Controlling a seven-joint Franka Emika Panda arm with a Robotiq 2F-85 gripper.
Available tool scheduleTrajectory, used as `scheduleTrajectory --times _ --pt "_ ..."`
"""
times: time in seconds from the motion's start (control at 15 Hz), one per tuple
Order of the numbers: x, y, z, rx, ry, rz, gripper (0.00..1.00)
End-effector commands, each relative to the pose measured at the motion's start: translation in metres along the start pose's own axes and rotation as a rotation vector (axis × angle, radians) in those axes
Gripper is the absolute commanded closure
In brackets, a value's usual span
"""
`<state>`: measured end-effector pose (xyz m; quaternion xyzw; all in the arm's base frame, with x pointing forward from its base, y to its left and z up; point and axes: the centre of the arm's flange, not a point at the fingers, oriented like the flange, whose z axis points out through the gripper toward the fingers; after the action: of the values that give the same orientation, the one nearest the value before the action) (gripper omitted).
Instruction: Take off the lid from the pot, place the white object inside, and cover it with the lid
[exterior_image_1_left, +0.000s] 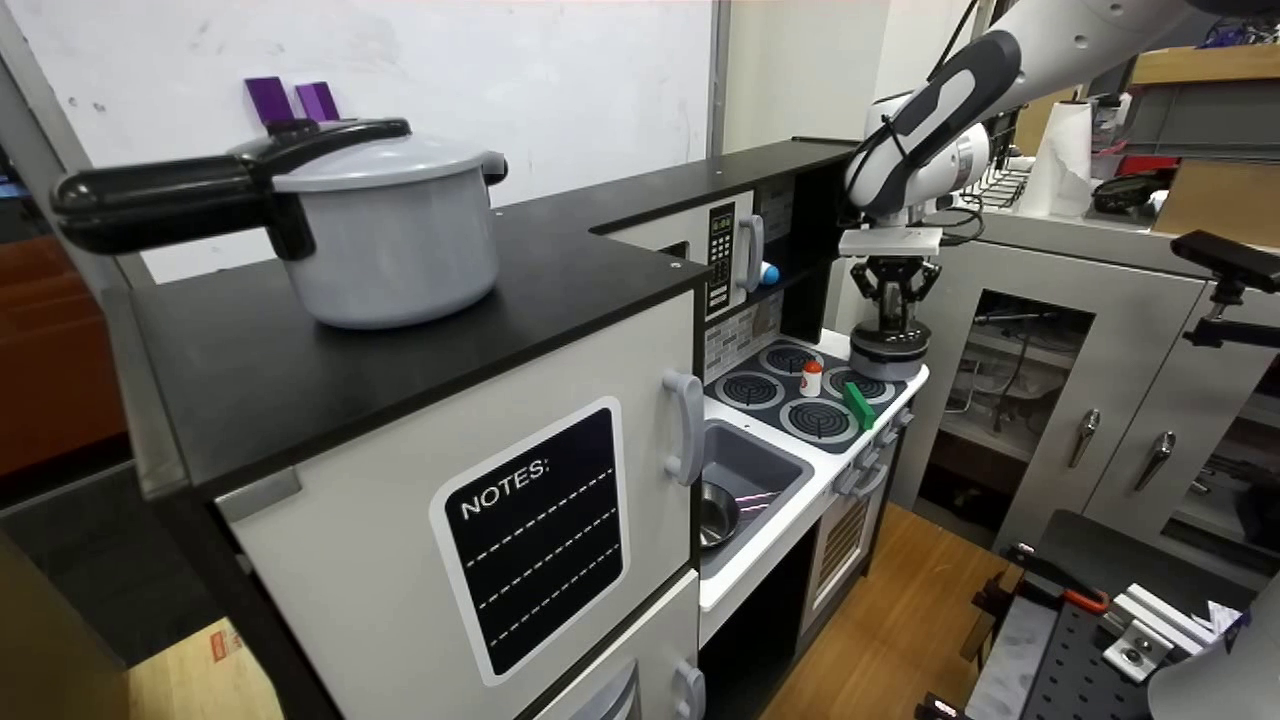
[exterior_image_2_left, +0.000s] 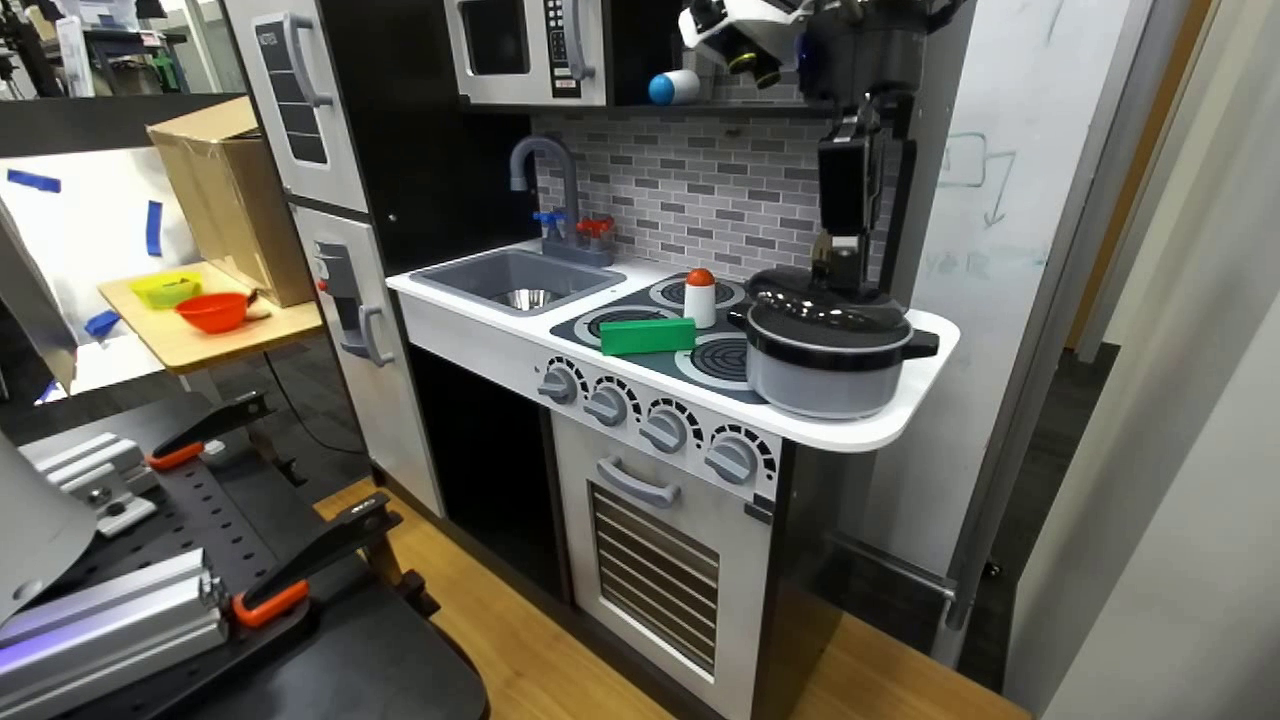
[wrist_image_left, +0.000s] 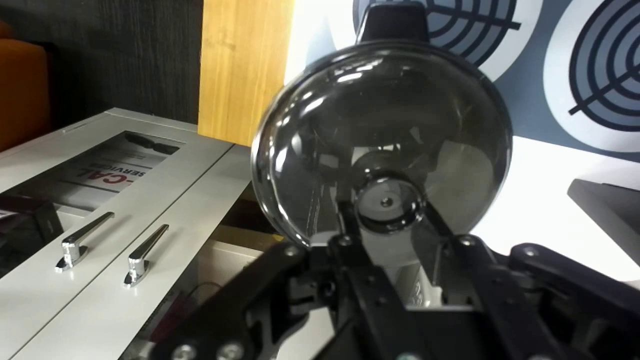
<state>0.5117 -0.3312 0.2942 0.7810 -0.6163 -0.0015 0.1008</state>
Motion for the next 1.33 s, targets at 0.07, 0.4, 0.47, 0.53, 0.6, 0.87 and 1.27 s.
scheduleTrajectory --times 0.07,0.4,0.47,0.53,0.6,0.87,1.27 --pt "-0.011 0.011 -0.024 0.024 0.056 -0.05 0.92" --pt "-0.054 0.026 -0.035 0.025 0.067 -0.141 0.92" --pt "-0.069 0.03 -0.035 0.021 0.058 -0.172 0.92" --pt "-0.083 0.033 -0.035 0.02 0.053 -0.199 0.92" --pt "-0.098 0.035 -0.035 0.02 0.049 -0.23 0.92" --pt "-0.147 0.041 -0.047 0.05 0.05 -0.333 0.92" --pt "-0.199 0.034 -0.06 0.126 0.085 -0.494 0.92"
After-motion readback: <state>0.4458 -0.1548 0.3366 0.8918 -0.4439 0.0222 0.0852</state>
